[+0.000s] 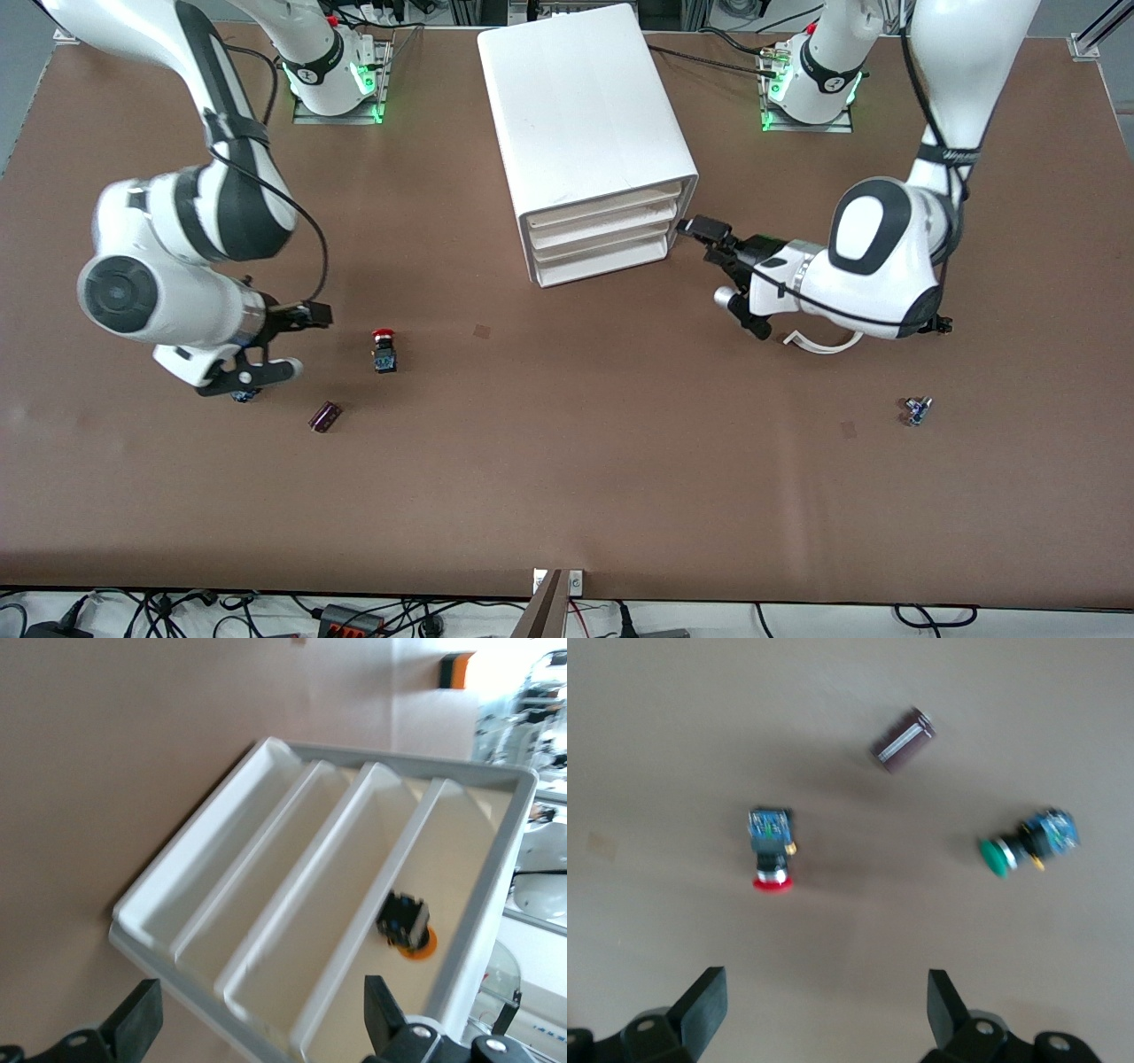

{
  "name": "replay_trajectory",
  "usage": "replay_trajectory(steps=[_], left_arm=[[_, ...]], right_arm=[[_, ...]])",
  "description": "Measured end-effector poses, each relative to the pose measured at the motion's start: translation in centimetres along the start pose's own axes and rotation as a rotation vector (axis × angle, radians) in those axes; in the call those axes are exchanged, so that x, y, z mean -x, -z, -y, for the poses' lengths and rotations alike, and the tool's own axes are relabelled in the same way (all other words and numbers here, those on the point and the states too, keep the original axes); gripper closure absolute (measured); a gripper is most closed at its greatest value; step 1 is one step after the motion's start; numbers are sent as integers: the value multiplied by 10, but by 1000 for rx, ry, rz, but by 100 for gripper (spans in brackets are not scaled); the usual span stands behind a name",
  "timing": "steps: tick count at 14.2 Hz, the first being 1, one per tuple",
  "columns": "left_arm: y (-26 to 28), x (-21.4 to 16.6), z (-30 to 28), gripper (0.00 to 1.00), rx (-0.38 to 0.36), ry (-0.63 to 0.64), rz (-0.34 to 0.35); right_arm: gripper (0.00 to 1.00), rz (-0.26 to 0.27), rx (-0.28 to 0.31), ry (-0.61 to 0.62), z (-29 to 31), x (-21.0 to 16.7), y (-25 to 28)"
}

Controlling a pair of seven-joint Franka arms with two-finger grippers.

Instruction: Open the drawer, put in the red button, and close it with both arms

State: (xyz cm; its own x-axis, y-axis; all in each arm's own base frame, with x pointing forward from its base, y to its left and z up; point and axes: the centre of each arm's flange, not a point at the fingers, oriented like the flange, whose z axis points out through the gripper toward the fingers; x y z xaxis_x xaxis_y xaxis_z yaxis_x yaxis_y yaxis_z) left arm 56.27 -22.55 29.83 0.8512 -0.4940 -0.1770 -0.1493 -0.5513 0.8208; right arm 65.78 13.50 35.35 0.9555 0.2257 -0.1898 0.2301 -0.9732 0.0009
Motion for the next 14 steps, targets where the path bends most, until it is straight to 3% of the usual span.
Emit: replay_trajectory(steps=[2, 4, 8, 12, 14], left_arm=[[-32, -3, 22, 0, 110, 5, -59], [-61, 5, 29, 0, 183, -3, -70], [-94, 22, 38, 6, 211, -32, -28], [-116, 33, 43, 14, 214, -42, -3], [-122, 35, 44, 34, 216, -85, 1]], right_arm=[[0, 2, -2, 9, 8, -13, -29], [0, 1, -2, 23, 18, -24, -57], [0, 8, 11, 88, 65, -38, -113], [0, 29, 15, 88, 65, -42, -142], [0, 37, 16, 88, 64, -42, -147]])
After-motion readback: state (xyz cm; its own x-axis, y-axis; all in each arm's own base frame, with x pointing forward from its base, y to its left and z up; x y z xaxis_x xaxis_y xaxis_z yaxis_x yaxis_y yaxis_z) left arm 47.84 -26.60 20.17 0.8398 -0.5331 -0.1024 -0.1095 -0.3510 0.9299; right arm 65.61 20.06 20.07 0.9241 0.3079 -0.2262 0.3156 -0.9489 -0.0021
